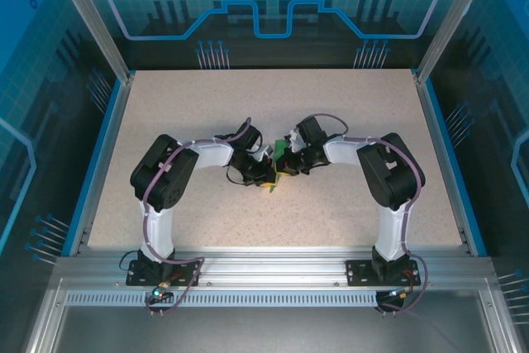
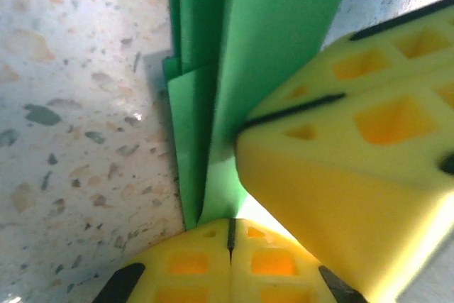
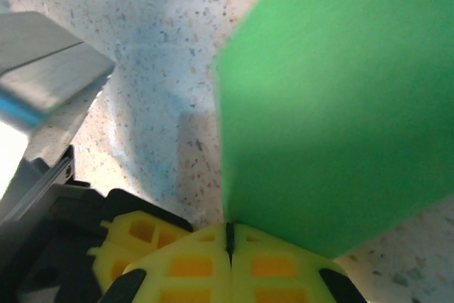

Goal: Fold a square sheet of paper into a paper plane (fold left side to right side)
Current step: Fold the wing for the fifth time at the center of the table.

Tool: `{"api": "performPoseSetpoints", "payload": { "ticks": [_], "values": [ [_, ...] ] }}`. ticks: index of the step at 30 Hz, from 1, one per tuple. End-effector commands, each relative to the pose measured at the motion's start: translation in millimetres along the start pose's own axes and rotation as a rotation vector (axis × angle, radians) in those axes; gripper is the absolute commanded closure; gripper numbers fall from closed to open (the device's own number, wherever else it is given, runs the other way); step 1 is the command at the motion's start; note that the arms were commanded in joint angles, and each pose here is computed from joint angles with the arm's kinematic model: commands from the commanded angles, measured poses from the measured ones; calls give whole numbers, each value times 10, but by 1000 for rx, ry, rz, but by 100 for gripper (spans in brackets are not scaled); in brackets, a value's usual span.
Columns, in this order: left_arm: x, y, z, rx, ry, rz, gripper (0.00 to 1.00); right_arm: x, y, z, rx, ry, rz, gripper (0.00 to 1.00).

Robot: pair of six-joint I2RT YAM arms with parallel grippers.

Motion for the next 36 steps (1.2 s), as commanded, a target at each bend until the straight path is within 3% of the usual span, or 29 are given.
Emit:
{"api": "performPoseSetpoints", "payload": {
  "ticks": [1, 9, 22, 31, 36],
  "values": [
    [192, -73, -97, 32, 27, 73, 98, -137, -111, -98, 51, -16, -60, 100],
    [205, -82, -103, 38, 31, 77, 98, -347, -60, -13, 42, -15, -125, 100],
    [204, -92, -102, 41, 29, 75, 98, -531, 289, 553, -71, -25, -130, 100],
    [135, -56, -100, 24, 1, 51, 97, -104, 531, 484, -122, 59, -60, 100],
    [76, -8, -82, 2, -14, 33, 94, 107, 350, 237, -74, 64, 1, 99]
  ]
}}
Point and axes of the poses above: each hand's point on the last joint's axis, 136 mm out from that joint toward the fingers, its own y axis back along the fingers, its own x axis along the line the jaws close on, z = x × y, the point moved 3 cm from there along y, back along the fingers, and after that the axes turned 7 degrees about y, right-handed, at the moved point
